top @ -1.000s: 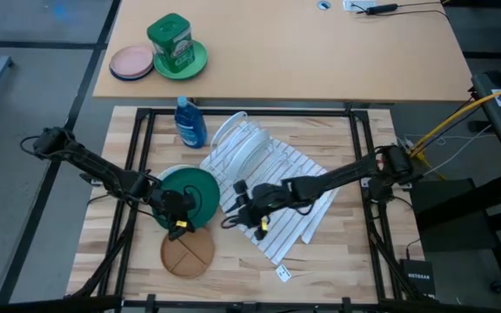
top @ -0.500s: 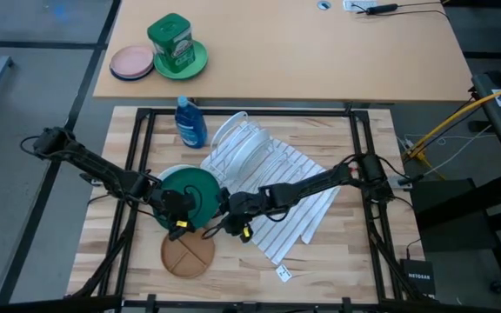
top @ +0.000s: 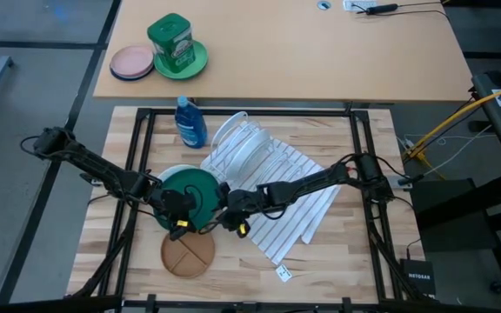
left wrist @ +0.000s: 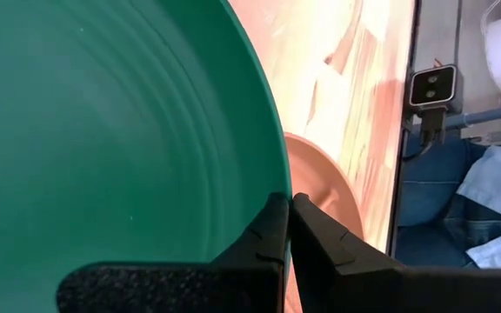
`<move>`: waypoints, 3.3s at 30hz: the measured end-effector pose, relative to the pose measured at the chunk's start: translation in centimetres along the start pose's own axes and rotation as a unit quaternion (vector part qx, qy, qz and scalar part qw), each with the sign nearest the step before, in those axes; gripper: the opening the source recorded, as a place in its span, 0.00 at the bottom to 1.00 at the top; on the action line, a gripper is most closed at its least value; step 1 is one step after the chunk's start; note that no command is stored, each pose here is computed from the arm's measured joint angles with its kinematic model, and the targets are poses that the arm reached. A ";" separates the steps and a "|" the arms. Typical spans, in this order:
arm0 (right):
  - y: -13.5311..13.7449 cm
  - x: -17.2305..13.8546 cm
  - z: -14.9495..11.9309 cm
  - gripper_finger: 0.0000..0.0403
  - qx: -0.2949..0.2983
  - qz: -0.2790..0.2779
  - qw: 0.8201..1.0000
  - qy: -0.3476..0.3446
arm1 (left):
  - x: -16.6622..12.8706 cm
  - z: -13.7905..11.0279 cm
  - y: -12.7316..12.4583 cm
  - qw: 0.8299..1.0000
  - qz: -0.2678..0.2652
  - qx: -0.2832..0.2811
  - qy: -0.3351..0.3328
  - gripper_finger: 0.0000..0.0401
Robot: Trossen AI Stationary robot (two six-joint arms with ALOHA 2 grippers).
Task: Sort dishes
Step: Put the green plate into the white dish rack
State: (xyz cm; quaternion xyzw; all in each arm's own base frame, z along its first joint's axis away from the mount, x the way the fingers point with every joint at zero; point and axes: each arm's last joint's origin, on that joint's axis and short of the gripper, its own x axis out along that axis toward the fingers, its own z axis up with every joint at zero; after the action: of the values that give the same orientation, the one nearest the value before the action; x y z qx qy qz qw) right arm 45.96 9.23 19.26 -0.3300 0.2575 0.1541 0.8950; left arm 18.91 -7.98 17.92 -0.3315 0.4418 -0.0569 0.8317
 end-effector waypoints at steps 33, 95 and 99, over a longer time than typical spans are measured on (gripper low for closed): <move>0.9 1.3 -0.9 0.35 -0.018 0.025 1.000 0.004 | 0.0 0.3 -0.4 1.000 -0.024 0.006 -0.013 0.00; 0.8 1.2 0.0 0.01 0.126 0.081 0.986 -0.072 | 0.0 -0.4 0.1 0.965 0.043 0.259 -0.008 0.12; 0.9 1.2 0.0 0.03 0.125 0.070 0.988 -0.065 | 0.0 -0.4 0.1 0.966 0.043 0.254 -0.008 0.03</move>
State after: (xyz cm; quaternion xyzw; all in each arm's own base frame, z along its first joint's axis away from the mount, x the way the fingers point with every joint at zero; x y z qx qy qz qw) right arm 46.58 9.99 18.12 -0.1858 0.2387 0.2040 0.9311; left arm 18.57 -8.15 17.70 -0.0903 0.4201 -0.1290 0.8937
